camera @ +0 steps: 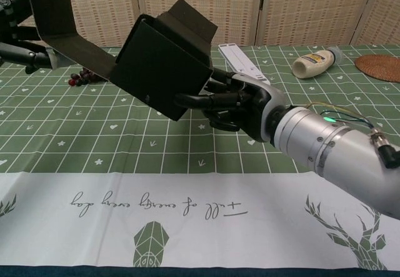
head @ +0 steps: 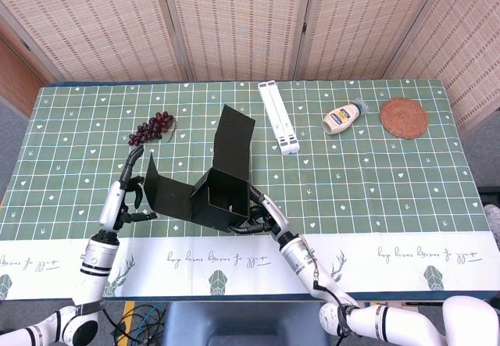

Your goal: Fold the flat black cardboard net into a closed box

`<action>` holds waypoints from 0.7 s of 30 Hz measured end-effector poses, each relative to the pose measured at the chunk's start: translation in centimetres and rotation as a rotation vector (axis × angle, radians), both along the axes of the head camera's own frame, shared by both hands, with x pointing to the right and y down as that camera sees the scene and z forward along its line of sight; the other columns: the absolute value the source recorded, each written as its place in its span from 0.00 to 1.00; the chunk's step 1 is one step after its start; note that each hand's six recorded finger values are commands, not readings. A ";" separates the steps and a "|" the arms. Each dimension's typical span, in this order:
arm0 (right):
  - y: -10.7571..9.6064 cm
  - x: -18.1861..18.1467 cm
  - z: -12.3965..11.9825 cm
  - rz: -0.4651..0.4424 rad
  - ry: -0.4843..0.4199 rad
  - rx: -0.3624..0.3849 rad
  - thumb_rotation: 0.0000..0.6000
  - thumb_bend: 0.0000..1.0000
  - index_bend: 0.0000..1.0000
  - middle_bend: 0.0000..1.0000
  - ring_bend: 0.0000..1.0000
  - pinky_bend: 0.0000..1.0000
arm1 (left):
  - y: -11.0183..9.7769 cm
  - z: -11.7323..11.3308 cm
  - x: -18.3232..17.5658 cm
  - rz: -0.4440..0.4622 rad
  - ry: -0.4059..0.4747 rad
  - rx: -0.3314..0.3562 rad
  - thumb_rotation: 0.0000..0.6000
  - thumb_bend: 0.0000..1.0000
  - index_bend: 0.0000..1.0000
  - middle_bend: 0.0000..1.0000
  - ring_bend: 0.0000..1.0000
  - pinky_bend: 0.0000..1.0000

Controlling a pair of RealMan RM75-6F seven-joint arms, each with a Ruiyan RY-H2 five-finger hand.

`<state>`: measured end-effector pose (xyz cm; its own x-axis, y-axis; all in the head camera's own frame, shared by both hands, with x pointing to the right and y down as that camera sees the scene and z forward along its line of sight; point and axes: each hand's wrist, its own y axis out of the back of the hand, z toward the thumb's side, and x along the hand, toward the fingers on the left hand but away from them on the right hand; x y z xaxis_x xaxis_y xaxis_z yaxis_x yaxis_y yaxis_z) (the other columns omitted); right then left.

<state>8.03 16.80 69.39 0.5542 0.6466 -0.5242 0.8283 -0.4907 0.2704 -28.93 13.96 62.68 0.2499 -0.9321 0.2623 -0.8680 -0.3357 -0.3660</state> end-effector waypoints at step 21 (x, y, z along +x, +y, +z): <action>0.7 -0.6 0.7 -0.091 0.080 0.042 1.00 0.41 0.42 0.47 0.86 1.00 | -0.2 -0.3 2.5 0.168 -0.084 0.089 1.00 0.05 0.13 0.00 0.55 0.82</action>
